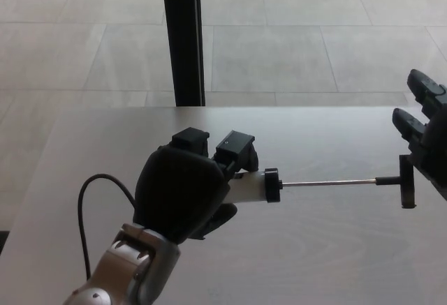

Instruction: The robot uses its left hand to lift the air pump kept on the middle of the desk and use the right hand to compress the handle

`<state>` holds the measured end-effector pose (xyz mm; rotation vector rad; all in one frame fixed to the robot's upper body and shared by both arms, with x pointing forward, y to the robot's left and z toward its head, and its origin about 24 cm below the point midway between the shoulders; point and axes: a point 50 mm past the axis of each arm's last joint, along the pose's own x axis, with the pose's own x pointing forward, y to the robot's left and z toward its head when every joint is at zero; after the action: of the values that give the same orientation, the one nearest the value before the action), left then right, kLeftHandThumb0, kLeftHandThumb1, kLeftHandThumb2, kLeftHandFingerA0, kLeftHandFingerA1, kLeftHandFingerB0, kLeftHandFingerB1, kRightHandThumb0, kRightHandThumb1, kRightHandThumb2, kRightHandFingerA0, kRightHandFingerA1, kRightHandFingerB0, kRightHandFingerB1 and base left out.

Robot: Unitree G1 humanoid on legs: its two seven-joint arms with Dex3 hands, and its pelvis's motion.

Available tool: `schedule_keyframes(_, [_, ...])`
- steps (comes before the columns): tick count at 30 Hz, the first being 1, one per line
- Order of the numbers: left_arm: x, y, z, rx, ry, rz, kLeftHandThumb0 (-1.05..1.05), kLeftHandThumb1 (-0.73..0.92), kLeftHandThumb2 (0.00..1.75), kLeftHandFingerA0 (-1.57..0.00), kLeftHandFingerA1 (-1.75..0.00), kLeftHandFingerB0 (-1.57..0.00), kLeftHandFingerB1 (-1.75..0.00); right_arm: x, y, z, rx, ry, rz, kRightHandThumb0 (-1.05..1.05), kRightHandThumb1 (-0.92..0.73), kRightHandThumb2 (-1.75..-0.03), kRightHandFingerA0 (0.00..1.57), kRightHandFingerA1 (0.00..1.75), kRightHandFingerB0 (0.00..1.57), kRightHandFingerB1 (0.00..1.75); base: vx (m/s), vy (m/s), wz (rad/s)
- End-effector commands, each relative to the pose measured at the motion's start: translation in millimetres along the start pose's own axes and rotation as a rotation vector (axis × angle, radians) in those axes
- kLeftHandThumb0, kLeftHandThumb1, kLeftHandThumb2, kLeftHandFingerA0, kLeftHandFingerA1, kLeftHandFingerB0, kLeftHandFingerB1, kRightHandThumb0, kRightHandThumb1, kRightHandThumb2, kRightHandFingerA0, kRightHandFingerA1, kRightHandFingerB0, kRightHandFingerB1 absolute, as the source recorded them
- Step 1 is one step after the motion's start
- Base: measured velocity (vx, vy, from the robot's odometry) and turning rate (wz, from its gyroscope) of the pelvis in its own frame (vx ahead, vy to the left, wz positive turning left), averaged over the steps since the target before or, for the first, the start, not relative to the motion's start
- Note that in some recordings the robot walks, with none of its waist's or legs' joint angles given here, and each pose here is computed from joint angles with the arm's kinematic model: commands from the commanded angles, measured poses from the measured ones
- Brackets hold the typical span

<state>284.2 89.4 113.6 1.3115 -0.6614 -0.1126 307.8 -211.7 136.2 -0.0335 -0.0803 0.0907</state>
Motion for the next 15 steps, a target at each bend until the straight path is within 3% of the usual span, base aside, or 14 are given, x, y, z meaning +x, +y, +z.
schedule_keyframes(1, [0, 5, -6, 0.031, 0.007, 0.005, -0.06, 0.52, 1.15, -0.91, -1.75, -0.7, -1.6, -5, -1, 3, 0.001, 0.024, -0.031, -1.02, -0.92, -1.34, 0.0, 0.12, 0.0, 0.02, 0.0, 0.0, 0.0])
schedule_keyframes(7, [1, 4, -7, 0.035, 0.01, 0.019, -0.06, 0.52, 1.16, -0.95, -1.75, -0.72, -1.57, -8, 4, 10, 0.058, -0.007, -0.051, -1.0, -0.92, -1.32, 0.0, 0.16, 0.0, 0.04, 0.0, 0.0, 0.0])
schedule_keyframes(11, [4, 8, -8, 0.03, 0.009, 0.033, -0.05, 0.52, 1.12, -0.91, -1.75, -0.68, -1.64, -11, 8, 4, 0.071, 0.016, -0.061, -1.0, -0.92, -1.33, 0.0, 0.15, 0.0, 0.04, 0.0, 0.0, 0.0])
schedule_keyframes(15, [6, 10, -9, 0.027, 0.023, 0.036, -0.06, 0.53, 1.12, -0.91, -1.75, -0.71, -1.55, -10, 14, -1, 0.1, 0.025, -0.07, -0.98, -0.92, -1.32, 0.0, 0.13, 0.0, 0.05, 0.0, 0.0, 0.0])
